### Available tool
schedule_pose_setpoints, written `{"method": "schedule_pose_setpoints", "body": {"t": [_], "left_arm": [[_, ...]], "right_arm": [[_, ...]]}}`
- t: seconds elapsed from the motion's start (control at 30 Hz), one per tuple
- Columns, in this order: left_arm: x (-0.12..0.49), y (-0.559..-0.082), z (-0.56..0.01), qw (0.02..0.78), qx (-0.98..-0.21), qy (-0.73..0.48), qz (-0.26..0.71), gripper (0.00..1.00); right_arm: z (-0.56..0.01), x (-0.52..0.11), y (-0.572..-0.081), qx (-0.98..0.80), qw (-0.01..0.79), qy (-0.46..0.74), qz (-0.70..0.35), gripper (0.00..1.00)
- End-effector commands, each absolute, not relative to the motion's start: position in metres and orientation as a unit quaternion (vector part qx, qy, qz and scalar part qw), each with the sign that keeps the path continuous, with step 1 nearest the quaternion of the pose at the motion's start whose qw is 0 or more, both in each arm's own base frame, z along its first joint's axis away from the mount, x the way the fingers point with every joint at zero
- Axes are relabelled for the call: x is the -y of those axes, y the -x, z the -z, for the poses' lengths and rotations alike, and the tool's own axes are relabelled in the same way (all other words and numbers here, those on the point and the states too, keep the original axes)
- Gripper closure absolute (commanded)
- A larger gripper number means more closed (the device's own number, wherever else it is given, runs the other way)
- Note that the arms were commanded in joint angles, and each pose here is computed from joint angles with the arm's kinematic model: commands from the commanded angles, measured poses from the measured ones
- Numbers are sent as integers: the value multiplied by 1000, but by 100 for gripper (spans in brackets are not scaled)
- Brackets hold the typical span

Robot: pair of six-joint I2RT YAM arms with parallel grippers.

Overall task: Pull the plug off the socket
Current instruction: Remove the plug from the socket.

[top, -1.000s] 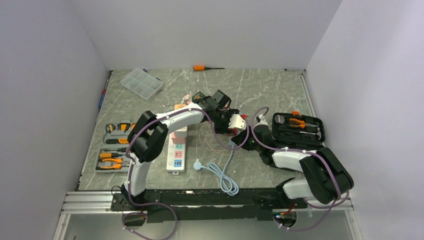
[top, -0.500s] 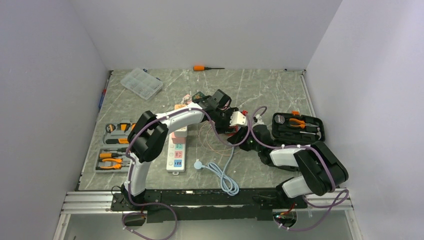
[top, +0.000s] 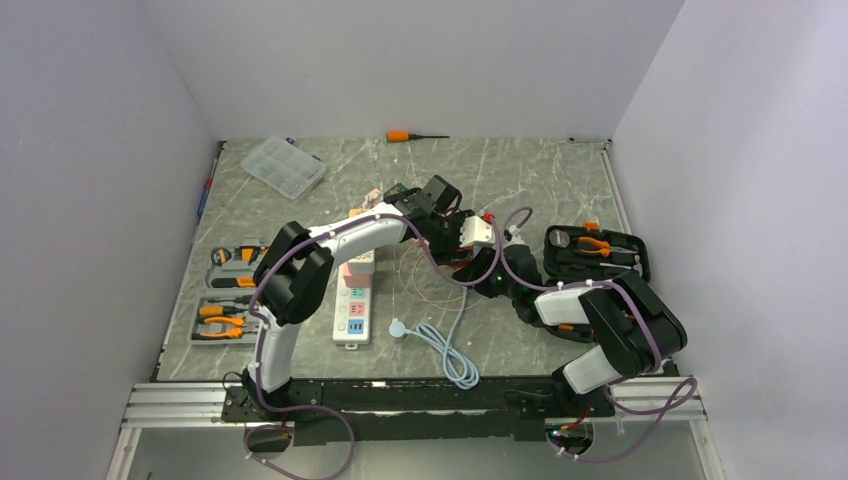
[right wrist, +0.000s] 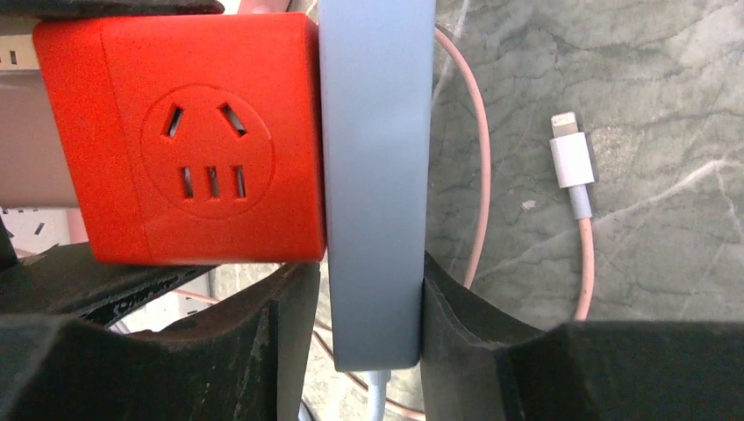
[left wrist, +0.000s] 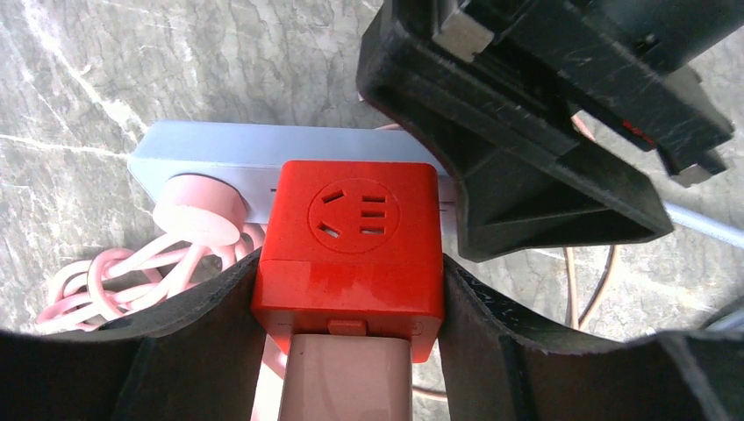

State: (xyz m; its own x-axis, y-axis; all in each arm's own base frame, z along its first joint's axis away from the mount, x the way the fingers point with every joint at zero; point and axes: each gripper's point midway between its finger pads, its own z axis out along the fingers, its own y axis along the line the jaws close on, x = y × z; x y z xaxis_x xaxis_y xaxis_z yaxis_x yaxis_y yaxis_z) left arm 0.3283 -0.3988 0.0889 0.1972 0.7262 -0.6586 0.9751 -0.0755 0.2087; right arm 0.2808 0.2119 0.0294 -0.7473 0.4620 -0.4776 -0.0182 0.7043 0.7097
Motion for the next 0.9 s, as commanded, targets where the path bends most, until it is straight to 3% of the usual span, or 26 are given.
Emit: {"method": "schedule_pose_setpoints", "body": {"t": [0.0, 0.3, 0.47, 0.63, 0.73, 0.87], "left_arm": [[438, -321, -197, 426, -537, -684, 247, 87], [429, -312, -207, 430, -531, -687, 248, 89], [431, -311, -212, 431, -532, -683, 252, 89], [423, -308, -205, 429, -526, -694, 240, 89], [419, -309, -202, 429, -529, -695, 231, 89], [411, -305, -202, 424, -525, -703, 225, 89]], "right_arm": [[-51, -228, -296, -841, 352, -117, -393, 54], [-61, -224, -295, -834, 362, -124, -398, 49], [-63, -226, -296, -828, 362, -128, -409, 64], [-66, -219, -301, -831, 372, -135, -391, 90], [-63, -209, -303, -838, 377, -143, -368, 99], [-49, -194, -301, -849, 376, -154, -337, 100]]}}
